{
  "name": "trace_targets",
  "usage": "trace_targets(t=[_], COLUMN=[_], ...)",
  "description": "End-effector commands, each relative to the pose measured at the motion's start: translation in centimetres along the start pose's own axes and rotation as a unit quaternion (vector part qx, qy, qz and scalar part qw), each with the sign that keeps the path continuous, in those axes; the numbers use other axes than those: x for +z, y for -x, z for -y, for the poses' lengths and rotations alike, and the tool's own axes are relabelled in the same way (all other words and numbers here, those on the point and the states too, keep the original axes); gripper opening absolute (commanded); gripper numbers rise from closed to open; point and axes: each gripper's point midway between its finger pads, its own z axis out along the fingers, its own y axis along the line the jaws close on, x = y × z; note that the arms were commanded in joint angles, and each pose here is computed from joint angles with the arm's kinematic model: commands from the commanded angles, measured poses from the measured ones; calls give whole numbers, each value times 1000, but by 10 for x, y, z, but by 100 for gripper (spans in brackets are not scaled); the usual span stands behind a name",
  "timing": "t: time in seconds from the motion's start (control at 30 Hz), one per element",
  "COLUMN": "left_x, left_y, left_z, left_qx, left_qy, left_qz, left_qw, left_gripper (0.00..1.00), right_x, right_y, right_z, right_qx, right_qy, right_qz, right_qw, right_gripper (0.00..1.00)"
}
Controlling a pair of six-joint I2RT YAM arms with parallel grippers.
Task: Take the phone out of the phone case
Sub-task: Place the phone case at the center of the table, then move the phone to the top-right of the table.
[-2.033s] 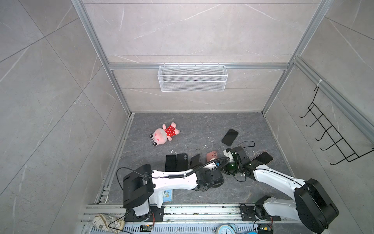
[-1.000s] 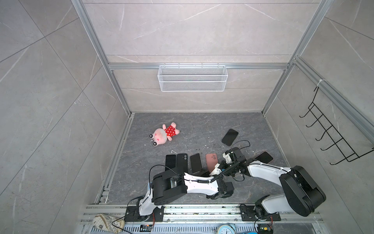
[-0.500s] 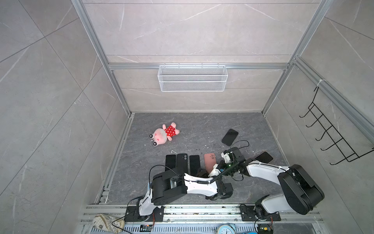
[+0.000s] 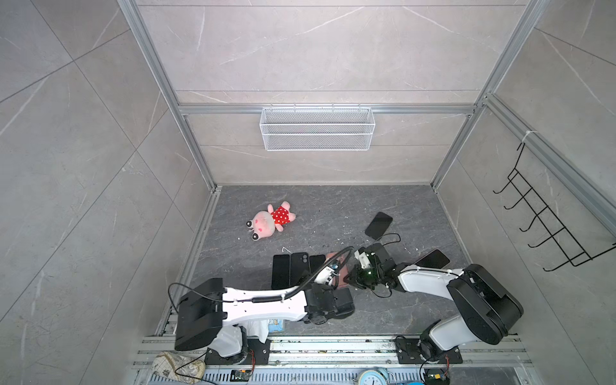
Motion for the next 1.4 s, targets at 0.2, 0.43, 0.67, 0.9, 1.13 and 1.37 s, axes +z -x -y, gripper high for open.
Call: trace_targets(t=[0.2, 0.43, 0.67, 0.9, 1.13, 1.37], left_x=[2, 3, -8, -17, -22, -25], left_y=[2, 14, 36, 65, 81, 81], left_z=[-28, -27, -25, -28, -26, -20], left_qx=[-81, -120, -180, -244, -239, -230], left_qy=[-26, -72, -149, -240, -281, -301], left_qz=[-3, -3, 17, 73, 116, 117], left_qw=[996, 990, 972, 937, 922, 918], left_gripper=[80, 80, 82, 88, 89, 89], right_x=[16, 12, -26, -90, -126, -114], right_y=[-12, -13, -11, 21, 92, 159], right_z=[-12, -11, -2, 6, 19, 39], right_qx=[4, -1, -39, -97, -65, -20], right_qy=[8, -8, -81, -210, -252, -280], right_qz=[-1, 0, 22, 95, 154, 164], right_qw=[1000, 1000, 996, 968, 953, 945], right_gripper=[0, 40, 78, 99, 99, 99])
